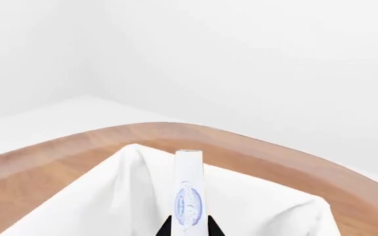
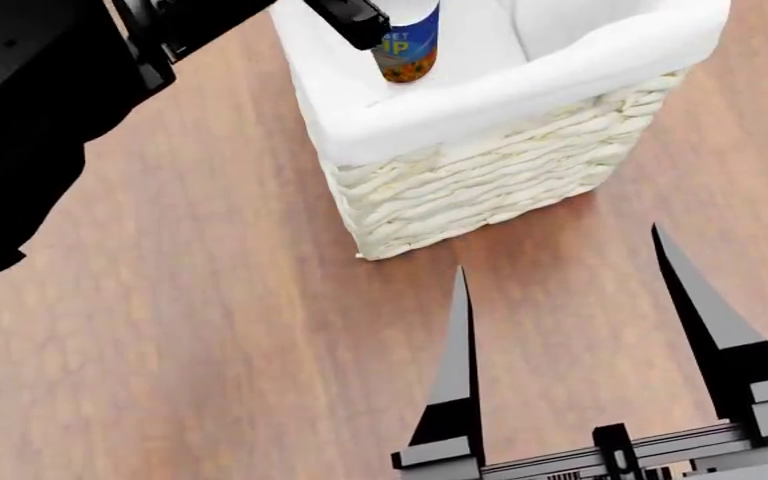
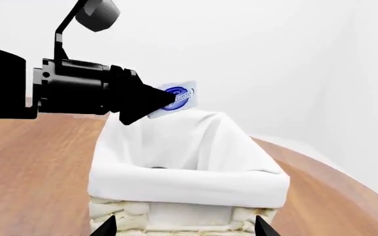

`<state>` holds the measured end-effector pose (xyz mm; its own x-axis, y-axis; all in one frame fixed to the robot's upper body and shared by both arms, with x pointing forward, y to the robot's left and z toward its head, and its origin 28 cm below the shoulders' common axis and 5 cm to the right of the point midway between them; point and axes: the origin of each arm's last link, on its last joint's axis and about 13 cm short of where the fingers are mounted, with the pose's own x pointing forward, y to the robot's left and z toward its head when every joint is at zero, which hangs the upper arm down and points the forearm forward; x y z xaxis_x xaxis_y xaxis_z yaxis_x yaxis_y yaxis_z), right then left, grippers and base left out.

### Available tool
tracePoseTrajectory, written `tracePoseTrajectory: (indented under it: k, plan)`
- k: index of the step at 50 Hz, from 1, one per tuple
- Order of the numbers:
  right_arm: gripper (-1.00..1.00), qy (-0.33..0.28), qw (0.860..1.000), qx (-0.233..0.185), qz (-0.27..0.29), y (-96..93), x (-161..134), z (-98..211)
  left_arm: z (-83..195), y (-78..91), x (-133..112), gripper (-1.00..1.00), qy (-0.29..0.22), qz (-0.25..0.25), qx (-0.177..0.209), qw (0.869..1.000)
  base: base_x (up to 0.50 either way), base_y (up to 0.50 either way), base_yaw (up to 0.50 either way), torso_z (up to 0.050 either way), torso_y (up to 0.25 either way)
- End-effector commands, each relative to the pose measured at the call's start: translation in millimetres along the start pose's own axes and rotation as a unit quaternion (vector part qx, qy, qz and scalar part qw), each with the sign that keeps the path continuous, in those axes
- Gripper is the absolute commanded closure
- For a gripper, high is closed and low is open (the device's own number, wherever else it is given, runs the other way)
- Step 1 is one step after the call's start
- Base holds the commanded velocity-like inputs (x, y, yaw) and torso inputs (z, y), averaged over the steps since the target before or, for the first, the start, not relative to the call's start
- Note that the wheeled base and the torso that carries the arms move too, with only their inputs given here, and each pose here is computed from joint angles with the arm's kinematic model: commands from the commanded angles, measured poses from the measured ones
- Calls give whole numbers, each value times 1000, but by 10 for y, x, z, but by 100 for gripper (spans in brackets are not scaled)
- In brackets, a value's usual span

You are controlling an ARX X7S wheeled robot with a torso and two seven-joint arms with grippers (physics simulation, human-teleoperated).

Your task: Pick up the alphabet soup and the cream cheese box, and put them in the basket.

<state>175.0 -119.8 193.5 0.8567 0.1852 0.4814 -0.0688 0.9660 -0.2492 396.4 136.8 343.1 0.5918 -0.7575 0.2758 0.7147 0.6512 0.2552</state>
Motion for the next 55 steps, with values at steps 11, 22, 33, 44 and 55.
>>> tracePoseTrajectory:
  k: [11, 22, 33, 44, 55]
  plan:
    - [-100, 4, 1000, 5, 0, -1, -3, -19, -73, -88, 56, 100, -9, -15, -26, 1000, 0, 0, 0, 0, 1]
    - [-100, 7, 1000, 4, 0, 11, -25, -58, -25, -109, 38, -100, -27, -21, -35, 999, 0, 0, 0, 0, 1]
    - [-100, 6, 1000, 6, 1, 10, -33, -59, -5, -120, 38, -100, -30, -22, -40, 999, 0, 0, 0, 0, 0]
    - [-100, 5, 1000, 8, 1, 13, -34, -57, 56, -45, 73, -100, -109, 104, -8, 989, 0, 0, 0, 0, 0]
    - [-100, 8, 1000, 13, 5, 33, -25, -85, -98, -490, -478, -100, -252, 247, 51, 934, 0, 0, 0, 0, 0]
